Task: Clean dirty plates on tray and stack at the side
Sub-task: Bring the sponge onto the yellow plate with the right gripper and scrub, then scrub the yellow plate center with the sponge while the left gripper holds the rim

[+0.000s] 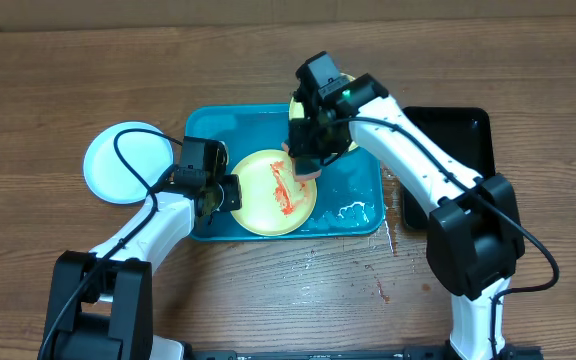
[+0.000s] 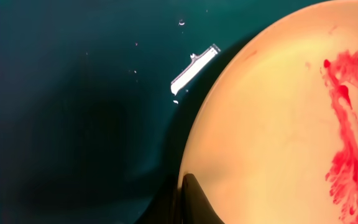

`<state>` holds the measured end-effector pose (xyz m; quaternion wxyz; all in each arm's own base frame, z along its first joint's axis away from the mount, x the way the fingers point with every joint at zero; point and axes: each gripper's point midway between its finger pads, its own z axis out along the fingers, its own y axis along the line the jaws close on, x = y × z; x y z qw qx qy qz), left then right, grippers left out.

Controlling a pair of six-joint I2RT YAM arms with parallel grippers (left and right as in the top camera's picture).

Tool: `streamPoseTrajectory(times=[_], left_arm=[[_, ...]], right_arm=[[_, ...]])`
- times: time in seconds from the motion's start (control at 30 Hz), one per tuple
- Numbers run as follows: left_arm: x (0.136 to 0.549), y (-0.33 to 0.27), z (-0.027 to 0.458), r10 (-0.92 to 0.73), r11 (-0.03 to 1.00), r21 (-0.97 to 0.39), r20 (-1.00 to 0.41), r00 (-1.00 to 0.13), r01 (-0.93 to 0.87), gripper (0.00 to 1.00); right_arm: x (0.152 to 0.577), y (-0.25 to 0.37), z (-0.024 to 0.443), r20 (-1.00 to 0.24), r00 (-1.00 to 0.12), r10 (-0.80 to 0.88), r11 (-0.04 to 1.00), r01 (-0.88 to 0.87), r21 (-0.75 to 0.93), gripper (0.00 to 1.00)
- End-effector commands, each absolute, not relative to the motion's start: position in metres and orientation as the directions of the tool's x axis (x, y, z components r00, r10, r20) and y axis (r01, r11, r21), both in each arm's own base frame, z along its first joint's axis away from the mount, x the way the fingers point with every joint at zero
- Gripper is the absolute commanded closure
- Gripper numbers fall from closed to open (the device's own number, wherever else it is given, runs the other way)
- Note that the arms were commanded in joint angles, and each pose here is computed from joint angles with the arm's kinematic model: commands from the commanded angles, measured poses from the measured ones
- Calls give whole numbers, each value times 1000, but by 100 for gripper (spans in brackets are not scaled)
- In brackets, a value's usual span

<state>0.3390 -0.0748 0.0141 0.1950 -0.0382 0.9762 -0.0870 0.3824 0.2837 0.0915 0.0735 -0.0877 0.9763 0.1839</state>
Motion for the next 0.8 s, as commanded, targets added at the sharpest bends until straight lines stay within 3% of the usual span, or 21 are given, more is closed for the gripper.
streamPoseTrajectory(times=[0.0, 0.23, 0.5, 0.77], left_arm=[[336, -71, 10, -121, 984, -169, -357, -926, -63, 96], [336, -73, 10, -122, 981, -182, -352, -928, -60, 96], [336, -73, 10, -125, 981, -183, -351, -928, -63, 96], [334, -76, 10, -124, 979, -197, -344, -931, -58, 96]], right_arm=[[376, 288, 81, -163, -980, -115, 931, -163, 325, 96], [380, 289, 59, -173, -980, -95, 953, -140, 269, 96], [372, 284, 9, -70, -994, -88, 970, -102, 222, 96], [361, 310, -13, -14, -993, -121, 941, -119, 318, 96]])
